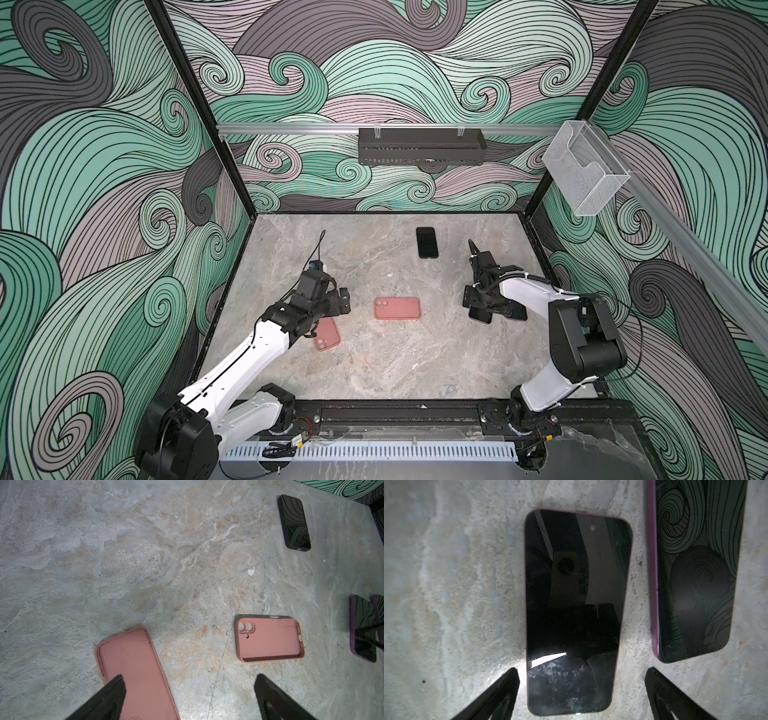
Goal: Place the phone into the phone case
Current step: 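Lower the right gripper and grasp the black phone, then lift the black phone toward the pink case while the left gripper moves to the case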
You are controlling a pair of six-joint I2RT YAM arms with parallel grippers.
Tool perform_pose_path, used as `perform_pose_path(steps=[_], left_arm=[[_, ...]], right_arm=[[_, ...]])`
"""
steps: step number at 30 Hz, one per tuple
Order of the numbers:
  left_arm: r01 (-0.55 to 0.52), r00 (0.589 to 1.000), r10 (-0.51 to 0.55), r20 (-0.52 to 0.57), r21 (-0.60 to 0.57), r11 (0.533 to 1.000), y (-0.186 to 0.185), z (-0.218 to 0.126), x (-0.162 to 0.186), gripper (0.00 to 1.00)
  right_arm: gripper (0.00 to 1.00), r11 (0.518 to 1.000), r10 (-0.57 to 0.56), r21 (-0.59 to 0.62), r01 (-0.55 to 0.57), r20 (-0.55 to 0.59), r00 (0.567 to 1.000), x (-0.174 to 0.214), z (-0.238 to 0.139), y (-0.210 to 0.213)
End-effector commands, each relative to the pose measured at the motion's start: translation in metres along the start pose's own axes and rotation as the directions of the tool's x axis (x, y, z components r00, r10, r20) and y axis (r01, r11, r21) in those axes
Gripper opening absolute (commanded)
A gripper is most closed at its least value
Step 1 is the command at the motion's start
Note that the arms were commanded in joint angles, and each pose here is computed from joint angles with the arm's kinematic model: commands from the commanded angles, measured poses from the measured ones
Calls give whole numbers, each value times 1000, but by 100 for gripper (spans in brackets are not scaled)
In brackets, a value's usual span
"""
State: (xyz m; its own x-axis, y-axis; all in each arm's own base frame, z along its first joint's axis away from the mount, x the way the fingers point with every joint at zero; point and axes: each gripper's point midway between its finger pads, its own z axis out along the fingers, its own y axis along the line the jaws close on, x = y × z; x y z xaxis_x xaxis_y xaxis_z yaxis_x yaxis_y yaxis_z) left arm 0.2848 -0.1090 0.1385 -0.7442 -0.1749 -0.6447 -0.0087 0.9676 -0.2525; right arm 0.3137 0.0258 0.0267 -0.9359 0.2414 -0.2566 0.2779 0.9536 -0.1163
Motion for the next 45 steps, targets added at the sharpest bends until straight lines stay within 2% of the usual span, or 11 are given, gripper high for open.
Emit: perform_pose_path(steps=[1, 11, 17, 20, 29, 38, 45], left_arm=[[18, 999, -18, 37, -8, 1000, 5, -3, -6, 99], [31, 999, -31, 34, 5, 1000, 7, 0, -1, 99], [33, 998, -34, 45, 10, 999, 7, -2, -3, 99], [34, 998, -34, 48, 13, 999, 7, -4, -4, 98], [34, 998, -35, 59, 13, 999, 8, -7, -5, 98], [29, 998, -30, 57, 18, 999, 8, -8, -4, 98], [27, 999, -29, 43, 54, 998, -1, -5, -6, 99]], right_arm=[[95, 997, 50, -55, -51, -16, 999, -5, 5, 7], [91, 991, 83, -97, -89, -62, 995, -3, 18, 9], [80, 986, 98, -128, -111, -102, 990, 1, 25, 11], [71, 983, 100, -139, -116, -120, 988, 4, 28, 12], [71, 980, 99, -158, -120, -135, 986, 5, 29, 13], [62, 979, 68, -181, -90, -126, 990, 4, 30, 16], [50, 974, -1, -227, -11, -56, 998, -4, 11, 19]])
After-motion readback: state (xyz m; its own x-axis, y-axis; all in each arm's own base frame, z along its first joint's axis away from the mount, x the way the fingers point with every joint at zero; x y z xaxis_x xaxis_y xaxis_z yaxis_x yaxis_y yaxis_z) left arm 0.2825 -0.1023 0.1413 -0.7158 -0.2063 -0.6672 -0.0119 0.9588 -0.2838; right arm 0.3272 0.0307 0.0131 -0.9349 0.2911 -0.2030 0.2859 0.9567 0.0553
